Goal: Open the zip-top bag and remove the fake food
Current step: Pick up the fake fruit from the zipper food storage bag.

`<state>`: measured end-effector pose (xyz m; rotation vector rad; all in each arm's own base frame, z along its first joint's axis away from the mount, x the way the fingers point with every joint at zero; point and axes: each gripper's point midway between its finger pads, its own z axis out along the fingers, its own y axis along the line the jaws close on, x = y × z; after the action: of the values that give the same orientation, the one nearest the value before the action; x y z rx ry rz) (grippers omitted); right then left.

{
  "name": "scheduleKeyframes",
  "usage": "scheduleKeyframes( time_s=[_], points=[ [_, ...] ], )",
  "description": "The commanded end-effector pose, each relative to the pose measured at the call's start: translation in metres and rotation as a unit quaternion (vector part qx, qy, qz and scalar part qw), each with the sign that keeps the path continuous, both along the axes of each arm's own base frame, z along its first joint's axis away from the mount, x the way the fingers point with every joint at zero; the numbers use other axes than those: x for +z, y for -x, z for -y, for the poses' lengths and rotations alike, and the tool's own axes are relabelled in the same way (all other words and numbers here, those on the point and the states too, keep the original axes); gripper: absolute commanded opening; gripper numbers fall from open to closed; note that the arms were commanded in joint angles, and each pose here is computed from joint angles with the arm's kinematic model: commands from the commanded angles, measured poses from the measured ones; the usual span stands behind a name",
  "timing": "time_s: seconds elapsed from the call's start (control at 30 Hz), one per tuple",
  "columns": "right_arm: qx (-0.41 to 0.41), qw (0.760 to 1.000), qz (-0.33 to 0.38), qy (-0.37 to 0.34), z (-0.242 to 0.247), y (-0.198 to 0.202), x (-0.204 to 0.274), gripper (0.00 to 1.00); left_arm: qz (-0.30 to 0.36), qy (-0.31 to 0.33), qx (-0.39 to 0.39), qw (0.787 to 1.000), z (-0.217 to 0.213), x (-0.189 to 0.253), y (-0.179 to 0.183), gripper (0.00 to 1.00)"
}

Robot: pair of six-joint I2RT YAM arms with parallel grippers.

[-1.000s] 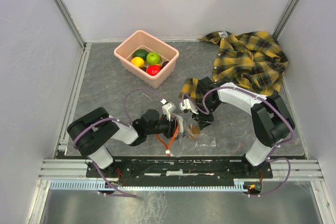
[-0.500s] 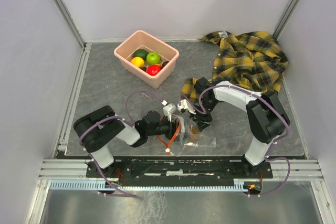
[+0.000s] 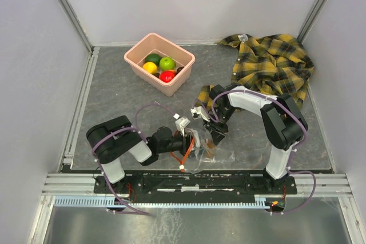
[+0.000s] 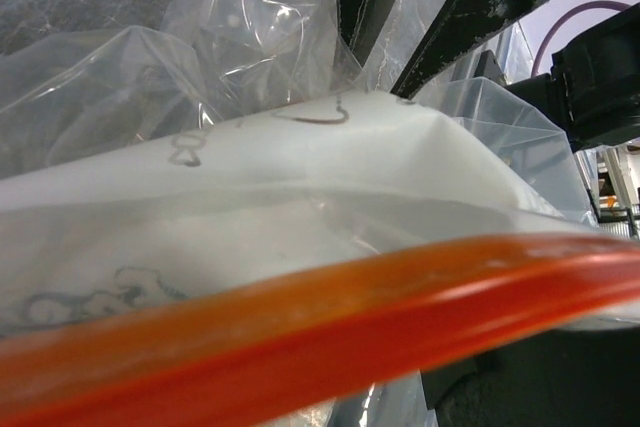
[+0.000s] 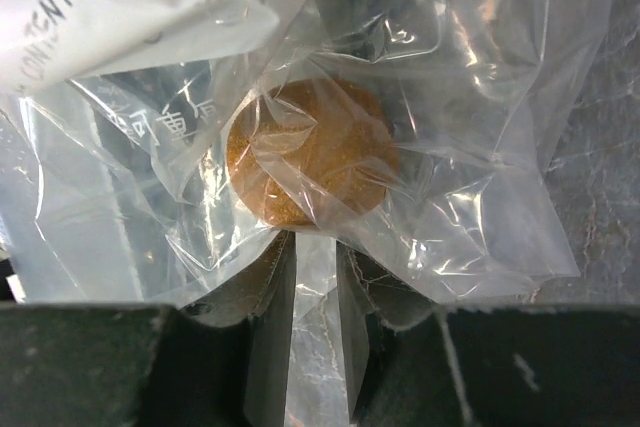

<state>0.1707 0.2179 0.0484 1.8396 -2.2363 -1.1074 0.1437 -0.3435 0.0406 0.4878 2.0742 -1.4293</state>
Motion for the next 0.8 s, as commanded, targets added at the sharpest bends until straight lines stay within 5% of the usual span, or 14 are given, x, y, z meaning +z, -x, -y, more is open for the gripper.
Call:
scheduleKeyframes(
  time_s=[0.0,0.27,0.6,0.77],
  points=[
    [-0.034,0.999,-0.014,0.01,-0.003,0.003,0.012,0.3,0.009,0.016,0.017,1.0,0.008,0.011,-0.002,0.72],
    [-0.064,0.996,-0.062,0.014,-0.011,0.013,0.011,0.29,0.01,0.035,0.016,0.999,0.012,0.016,-0.001,0.72],
    [-0.078,0.995,-0.051,0.02,-0.025,0.005,0.012,0.31,0.006,0.068,0.008,0.998,0.019,0.025,0.004,0.72],
    [-0.099,0.994,-0.003,-0.04,-0.024,-0.014,0.035,0.37,0.019,0.061,0.024,0.998,0.01,0.024,0.002,0.71]
  ],
)
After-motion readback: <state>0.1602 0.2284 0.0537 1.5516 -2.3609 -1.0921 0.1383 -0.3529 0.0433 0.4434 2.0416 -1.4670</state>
